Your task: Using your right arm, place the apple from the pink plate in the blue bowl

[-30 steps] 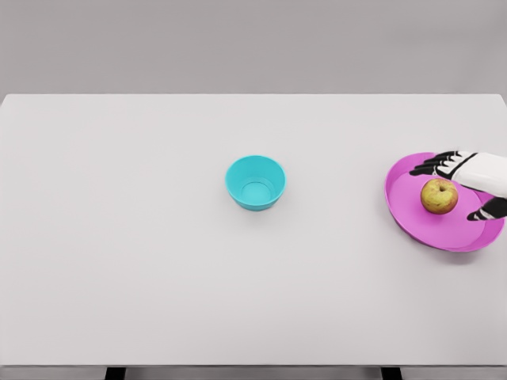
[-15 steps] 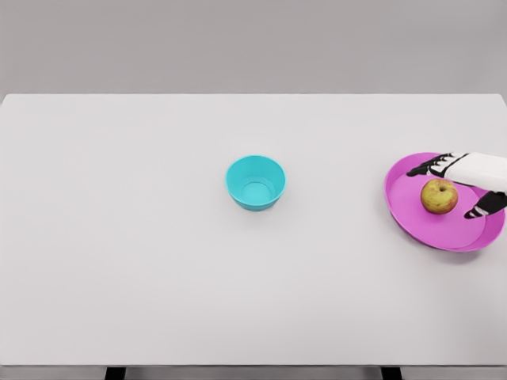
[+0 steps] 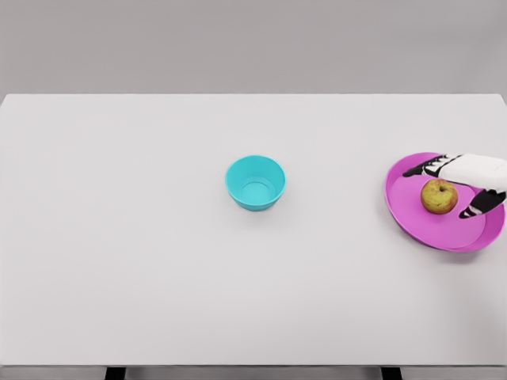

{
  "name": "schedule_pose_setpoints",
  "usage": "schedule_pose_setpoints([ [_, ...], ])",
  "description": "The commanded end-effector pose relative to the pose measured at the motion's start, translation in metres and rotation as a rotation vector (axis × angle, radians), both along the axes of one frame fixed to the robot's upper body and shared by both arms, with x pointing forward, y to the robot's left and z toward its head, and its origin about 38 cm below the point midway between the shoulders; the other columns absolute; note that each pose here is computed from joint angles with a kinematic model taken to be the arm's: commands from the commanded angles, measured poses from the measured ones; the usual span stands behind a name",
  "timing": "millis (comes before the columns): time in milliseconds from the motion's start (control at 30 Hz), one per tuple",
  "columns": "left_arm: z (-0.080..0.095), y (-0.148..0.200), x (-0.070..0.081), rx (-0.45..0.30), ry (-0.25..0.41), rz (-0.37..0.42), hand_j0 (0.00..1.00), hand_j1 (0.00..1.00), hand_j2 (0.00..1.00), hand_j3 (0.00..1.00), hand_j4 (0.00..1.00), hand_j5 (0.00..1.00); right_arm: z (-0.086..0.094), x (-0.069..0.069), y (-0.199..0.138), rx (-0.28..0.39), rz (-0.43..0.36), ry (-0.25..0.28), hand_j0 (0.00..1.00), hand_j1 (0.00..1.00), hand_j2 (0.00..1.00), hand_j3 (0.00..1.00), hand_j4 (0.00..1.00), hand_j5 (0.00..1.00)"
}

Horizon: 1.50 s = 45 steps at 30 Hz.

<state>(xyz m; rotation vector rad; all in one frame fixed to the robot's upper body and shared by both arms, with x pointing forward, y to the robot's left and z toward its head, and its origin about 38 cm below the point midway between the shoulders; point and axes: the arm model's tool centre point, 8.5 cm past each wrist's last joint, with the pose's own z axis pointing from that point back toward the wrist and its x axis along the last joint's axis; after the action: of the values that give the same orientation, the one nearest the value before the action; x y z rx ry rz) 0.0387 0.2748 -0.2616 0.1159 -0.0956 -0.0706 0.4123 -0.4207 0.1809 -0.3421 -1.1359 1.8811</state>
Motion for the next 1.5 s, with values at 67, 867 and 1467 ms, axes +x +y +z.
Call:
schedule_pose_setpoints([
  [67, 0.000, 0.000, 0.000, 0.000, 0.000, 0.000, 1.00, 1.00, 1.00, 1.00, 1.00, 1.00, -0.007, -0.001, -0.001, 0.004, -0.009, 0.021, 1.00, 1.00, 1.00, 1.00, 1.00, 1.00],
  [867, 0.000, 0.000, 0.000, 0.000, 0.000, 0.000, 1.00, 1.00, 1.00, 1.00, 1.00, 1.00, -0.010, 0.000, 0.002, 0.009, -0.006, 0.025, 0.56, 0.56, 0.56, 0.56, 0.56, 0.56],
  [1467, 0.000, 0.000, -0.001, 0.000, 0.001, 0.000, 1.00, 1.00, 1.00, 1.00, 1.00, 1.00, 0.022, 0.016, 0.010, 0.032, 0.011, -0.055, 0.52, 0.52, 0.52, 0.52, 0.52, 0.52],
])
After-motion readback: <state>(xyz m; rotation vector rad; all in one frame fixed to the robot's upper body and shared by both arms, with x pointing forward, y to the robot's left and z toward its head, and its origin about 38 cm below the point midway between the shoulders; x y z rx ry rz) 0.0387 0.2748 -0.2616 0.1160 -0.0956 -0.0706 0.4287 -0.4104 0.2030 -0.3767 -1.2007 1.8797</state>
